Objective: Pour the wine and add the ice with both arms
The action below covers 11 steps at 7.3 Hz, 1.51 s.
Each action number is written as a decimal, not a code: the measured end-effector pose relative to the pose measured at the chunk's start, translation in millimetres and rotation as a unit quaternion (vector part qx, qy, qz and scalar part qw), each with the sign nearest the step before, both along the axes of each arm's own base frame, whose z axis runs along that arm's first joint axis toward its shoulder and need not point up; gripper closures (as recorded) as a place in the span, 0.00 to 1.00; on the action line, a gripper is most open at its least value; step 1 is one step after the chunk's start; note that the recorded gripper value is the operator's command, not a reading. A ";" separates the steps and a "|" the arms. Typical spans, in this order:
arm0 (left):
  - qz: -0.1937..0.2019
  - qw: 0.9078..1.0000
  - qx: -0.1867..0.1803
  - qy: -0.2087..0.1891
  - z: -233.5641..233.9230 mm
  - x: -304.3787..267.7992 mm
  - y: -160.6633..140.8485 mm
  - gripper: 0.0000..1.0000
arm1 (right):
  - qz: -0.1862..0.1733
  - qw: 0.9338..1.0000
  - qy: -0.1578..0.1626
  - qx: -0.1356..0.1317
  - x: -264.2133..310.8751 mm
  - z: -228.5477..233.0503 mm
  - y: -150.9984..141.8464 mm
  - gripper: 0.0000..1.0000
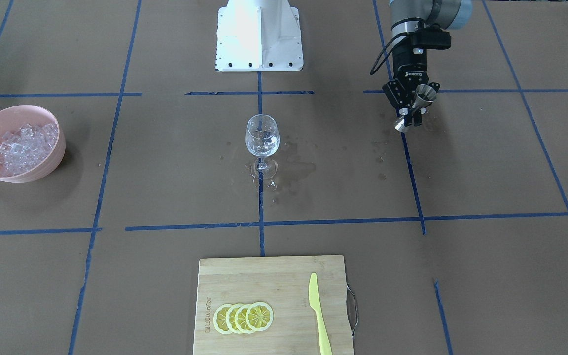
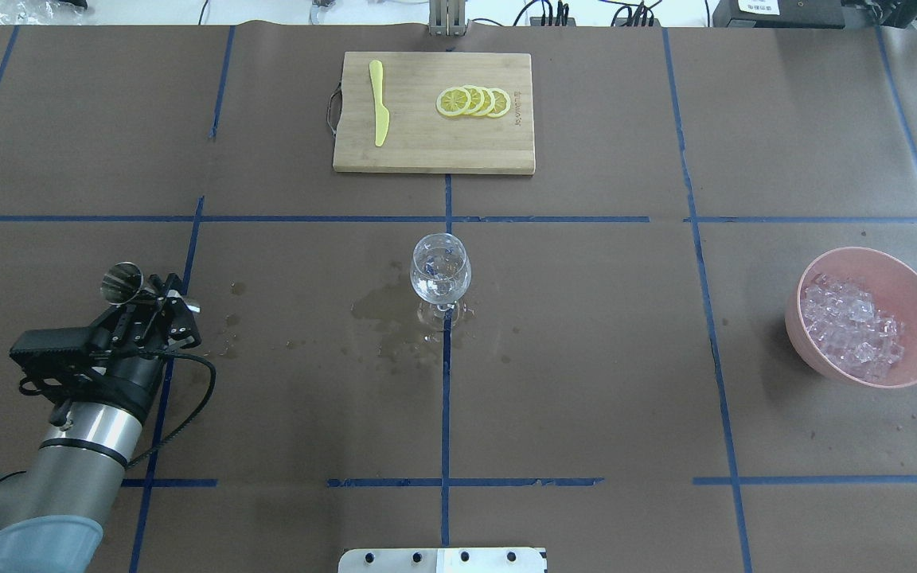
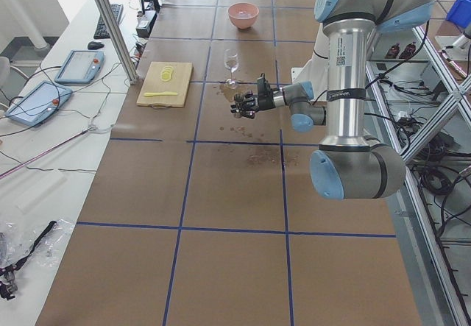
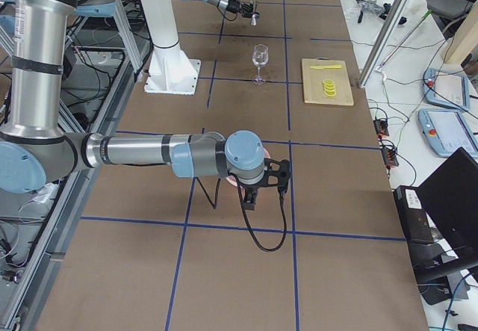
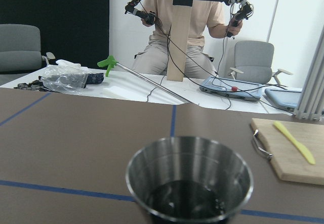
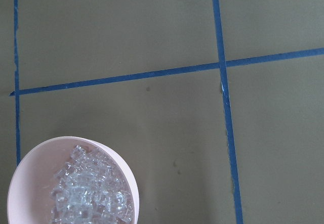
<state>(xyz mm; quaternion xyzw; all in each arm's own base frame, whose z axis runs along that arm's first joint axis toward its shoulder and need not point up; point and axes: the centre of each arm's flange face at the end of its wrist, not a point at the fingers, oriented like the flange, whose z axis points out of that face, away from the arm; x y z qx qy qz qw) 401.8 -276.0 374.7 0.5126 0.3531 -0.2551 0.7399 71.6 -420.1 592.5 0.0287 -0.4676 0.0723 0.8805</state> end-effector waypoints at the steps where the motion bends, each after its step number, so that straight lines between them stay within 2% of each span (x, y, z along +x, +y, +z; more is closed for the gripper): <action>1: 0.009 1.000 0.013 -0.005 -25.4 11.8 -1.3 1.00 | 0.000 1.000 0.000 -0.001 0.0 1.1 0.1 0.00; 3: 0.025 0.999 0.027 -0.004 -59.2 29.6 -0.9 1.00 | 0.000 1.000 -0.001 -0.003 -0.1 1.5 0.0 0.00; 7: 0.041 0.998 0.034 0.032 -112.4 77.9 -2.4 1.00 | 0.004 1.000 -0.006 -0.006 -0.6 -1.1 -0.7 0.00; 8: 0.043 0.998 0.039 0.022 -116.9 80.2 -3.3 1.00 | 0.004 1.000 -0.007 -0.005 -0.6 -1.6 -1.0 0.00; 10: 0.055 0.995 0.067 -0.050 -126.8 81.1 -6.4 1.00 | 0.004 1.000 -0.006 -0.004 -0.5 -1.6 -1.3 0.00; 11: 0.056 0.994 0.074 -0.062 -134.4 81.6 -8.5 1.00 | 0.004 1.000 -0.006 -0.004 -0.5 -1.3 -1.3 0.00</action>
